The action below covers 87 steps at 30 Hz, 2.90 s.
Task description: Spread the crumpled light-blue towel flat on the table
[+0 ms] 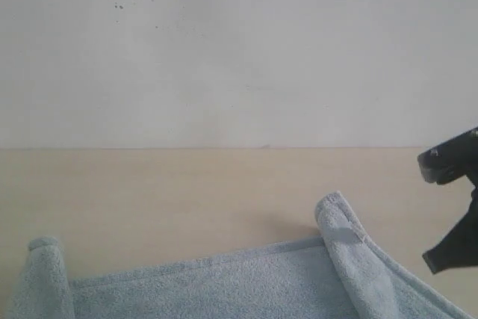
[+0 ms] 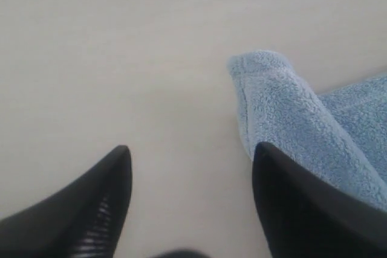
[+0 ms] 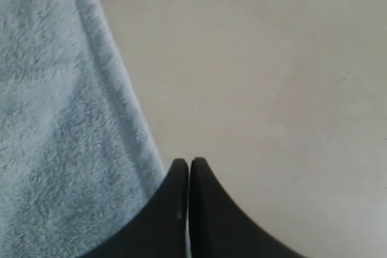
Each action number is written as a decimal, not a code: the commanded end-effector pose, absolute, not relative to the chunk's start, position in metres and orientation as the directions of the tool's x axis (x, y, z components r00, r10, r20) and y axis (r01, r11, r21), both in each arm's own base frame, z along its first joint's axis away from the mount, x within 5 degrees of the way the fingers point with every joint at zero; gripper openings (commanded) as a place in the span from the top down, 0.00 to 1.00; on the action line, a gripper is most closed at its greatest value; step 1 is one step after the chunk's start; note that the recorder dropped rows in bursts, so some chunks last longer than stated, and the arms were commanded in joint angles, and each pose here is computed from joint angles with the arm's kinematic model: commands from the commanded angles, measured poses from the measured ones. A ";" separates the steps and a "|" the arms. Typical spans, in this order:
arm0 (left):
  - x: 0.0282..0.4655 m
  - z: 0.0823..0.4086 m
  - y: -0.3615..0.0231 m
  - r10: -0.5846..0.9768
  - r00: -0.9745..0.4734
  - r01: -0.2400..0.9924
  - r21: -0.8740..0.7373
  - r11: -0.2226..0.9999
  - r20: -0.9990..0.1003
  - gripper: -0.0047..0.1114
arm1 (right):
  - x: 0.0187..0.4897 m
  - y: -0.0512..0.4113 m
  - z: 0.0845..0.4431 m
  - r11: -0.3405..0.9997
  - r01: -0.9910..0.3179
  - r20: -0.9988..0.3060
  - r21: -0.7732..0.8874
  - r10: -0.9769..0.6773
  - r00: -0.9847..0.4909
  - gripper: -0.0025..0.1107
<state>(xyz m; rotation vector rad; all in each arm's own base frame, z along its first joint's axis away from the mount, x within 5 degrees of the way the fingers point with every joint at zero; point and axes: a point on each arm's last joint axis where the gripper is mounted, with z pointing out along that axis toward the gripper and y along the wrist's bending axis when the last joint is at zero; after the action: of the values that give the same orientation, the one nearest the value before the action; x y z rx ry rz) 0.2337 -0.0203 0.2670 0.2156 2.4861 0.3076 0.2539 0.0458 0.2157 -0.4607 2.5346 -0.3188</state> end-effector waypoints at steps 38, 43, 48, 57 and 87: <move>0.229 0.269 -0.024 0.215 -0.769 0.102 0.216 0.971 -0.602 0.48 | 0.279 0.004 0.105 0.982 -0.098 -0.274 -0.161 -0.139 -0.952 0.98; 0.229 0.269 -0.024 0.215 -0.769 0.102 0.216 0.971 -0.602 0.48 | 0.270 -0.047 0.104 0.974 0.158 -0.238 -0.163 0.116 -0.964 0.98; 0.230 0.270 -0.025 0.217 -0.760 0.105 0.213 0.971 -0.613 0.48 | 0.263 -0.071 0.104 0.940 0.302 -0.238 -0.155 0.261 -0.935 0.98; 0.231 0.270 -0.026 0.215 -0.750 0.107 0.206 0.973 -0.625 0.48 | 0.260 -0.086 0.105 0.906 0.381 -0.264 -0.185 0.328 -0.907 0.98; 0.287 0.144 -0.053 0.309 -0.846 0.299 0.095 0.950 -0.434 0.86 | 0.231 0.074 0.292 0.970 -0.234 -0.909 0.070 -0.034 -0.416 0.98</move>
<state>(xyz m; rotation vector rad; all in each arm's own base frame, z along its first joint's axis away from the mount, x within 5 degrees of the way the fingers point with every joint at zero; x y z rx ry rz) 0.2867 -0.0531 0.1445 0.4506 2.6540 0.0432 0.2363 0.0759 0.2851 -0.1934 2.0118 0.2314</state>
